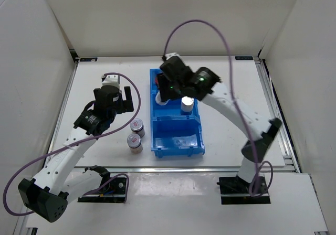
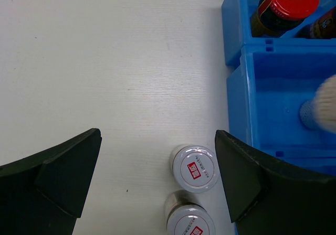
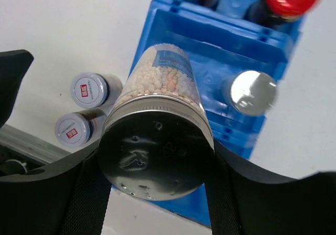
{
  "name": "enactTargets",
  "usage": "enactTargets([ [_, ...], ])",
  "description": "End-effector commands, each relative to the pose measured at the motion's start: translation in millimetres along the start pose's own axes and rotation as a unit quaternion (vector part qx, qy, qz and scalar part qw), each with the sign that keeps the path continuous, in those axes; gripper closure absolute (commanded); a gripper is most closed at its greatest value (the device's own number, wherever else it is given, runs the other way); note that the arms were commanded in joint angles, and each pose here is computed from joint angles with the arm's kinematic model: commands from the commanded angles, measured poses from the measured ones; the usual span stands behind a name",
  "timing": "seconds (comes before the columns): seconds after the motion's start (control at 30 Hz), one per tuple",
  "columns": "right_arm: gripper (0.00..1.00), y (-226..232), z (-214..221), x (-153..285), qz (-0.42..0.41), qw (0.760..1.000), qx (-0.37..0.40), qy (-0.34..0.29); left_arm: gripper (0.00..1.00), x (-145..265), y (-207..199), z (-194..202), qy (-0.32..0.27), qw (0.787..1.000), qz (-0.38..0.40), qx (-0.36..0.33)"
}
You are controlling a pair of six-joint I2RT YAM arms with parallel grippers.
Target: Organize the condiment bottles
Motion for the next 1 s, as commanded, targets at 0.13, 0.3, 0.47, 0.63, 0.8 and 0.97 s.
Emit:
enactTargets([
  [0.13,0.98,15.8,10.7,-72.5,-0.001,0.998,0.020,0.056,0.00,8.0,5.6,-10.4,-0.020,1.000,-0.009,0.010],
  [0.3,0.98,5.5,30.2,-118.1,0.033,0.994,0.023,0.098,0.00,5.8,4.7,-9.2,-0.015,1.000,-0.009,0.008],
  [0.47,0.64,1.3,46.6,-147.4,0.045,0.990,0.025,0.130,0.00,3.6,2.7,-8.0,-0.011,1.000,-0.004,0.006],
  [0.63,0.19,-9.6,49.1,-159.3,0.054,0.988,0.011,0.147,0.00,-4.3,-4.5,-3.1,0.006,1.000,0.010,-0.001],
  [0.8,0.00,-2.3,18.2,-126.6,0.045,0.994,0.001,0.102,0.00,-5.7,-4.2,-1.9,0.015,1.000,0.003,0.007],
  [0.97,0.00,-12.9,-30.1,-22.8,0.021,0.999,-0.026,-0.011,0.00,0.8,-23.6,6.1,0.036,0.996,0.073,0.042],
])
Point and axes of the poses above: each gripper's point midway between its finger pads, its own x axis back along the fingers, its own y axis along the line the jaws close on, z = x × y, the point moved 5 cm from there along x, back along the fingers, and after that the axes turned 14 degrees about -x, right-handed, at the moved point
